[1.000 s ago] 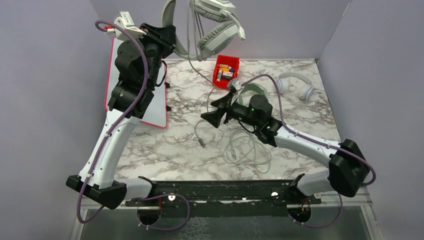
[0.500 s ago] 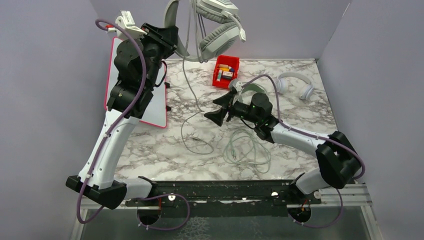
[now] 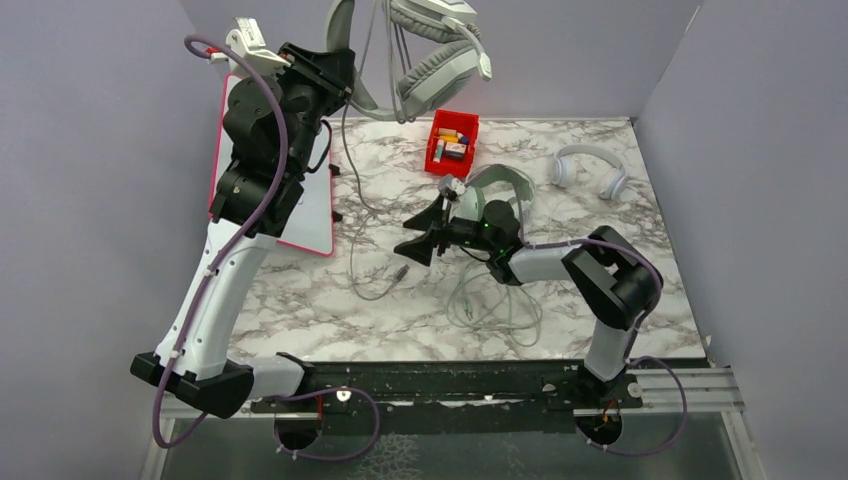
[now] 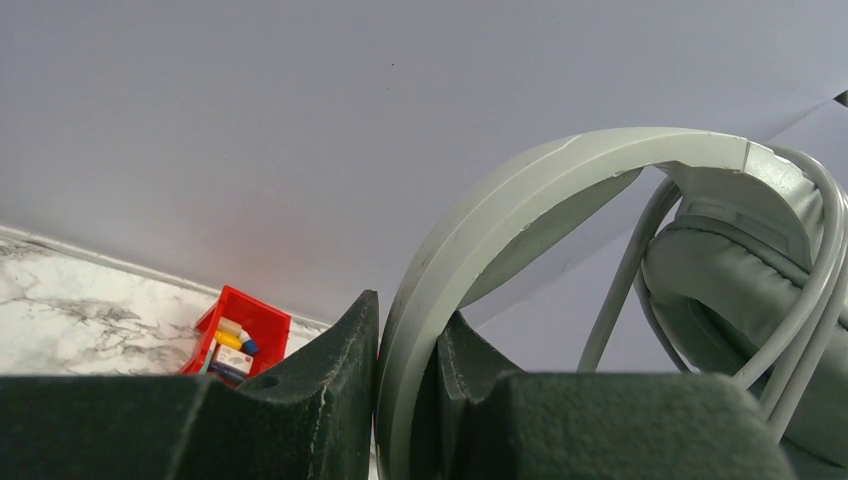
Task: Wrap the headphones
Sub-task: Wrap the headphones cable around the headphones.
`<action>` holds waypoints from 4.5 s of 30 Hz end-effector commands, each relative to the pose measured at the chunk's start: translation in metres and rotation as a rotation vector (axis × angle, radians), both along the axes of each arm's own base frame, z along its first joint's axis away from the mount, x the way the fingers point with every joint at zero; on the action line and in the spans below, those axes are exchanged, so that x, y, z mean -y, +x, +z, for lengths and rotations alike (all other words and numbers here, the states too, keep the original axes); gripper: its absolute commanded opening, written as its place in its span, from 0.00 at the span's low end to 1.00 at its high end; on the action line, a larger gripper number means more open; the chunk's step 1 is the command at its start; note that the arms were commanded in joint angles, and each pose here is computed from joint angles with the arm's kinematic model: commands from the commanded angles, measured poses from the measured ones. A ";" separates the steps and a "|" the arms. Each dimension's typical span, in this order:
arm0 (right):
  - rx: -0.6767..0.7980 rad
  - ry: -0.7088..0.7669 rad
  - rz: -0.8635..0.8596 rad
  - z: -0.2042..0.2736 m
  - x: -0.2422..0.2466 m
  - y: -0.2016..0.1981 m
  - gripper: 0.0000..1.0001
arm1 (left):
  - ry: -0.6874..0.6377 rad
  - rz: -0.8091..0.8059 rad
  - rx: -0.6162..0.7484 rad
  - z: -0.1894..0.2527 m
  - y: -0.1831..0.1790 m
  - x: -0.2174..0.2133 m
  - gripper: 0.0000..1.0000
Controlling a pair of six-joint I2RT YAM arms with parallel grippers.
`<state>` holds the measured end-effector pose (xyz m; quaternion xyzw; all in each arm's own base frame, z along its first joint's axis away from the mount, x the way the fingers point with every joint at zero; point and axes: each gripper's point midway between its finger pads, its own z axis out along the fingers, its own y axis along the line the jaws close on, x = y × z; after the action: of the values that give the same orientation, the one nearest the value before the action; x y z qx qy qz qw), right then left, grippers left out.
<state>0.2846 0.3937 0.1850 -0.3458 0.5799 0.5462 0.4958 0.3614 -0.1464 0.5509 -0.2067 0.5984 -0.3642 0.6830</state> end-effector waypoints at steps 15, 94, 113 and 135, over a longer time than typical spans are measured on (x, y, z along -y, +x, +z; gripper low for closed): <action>0.287 0.101 -0.172 0.016 -0.034 0.041 0.85 | -0.091 -0.054 0.111 0.044 -0.025 -0.001 0.00; -0.032 -0.253 -0.428 0.014 0.169 0.104 0.00 | 0.532 -0.775 -0.272 -0.183 -0.116 0.072 0.00; -0.028 -0.381 -0.305 0.095 0.161 0.114 0.00 | 0.943 -0.457 -0.552 -0.298 -0.059 0.014 0.00; -0.455 -0.244 0.019 0.143 0.106 0.048 0.00 | 1.164 0.216 -0.187 -0.193 0.046 -0.014 0.00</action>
<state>0.3448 0.2781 0.3056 -0.3122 0.7457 0.4737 0.3494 0.3876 -0.1423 0.2962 0.1641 0.8099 0.0766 0.5579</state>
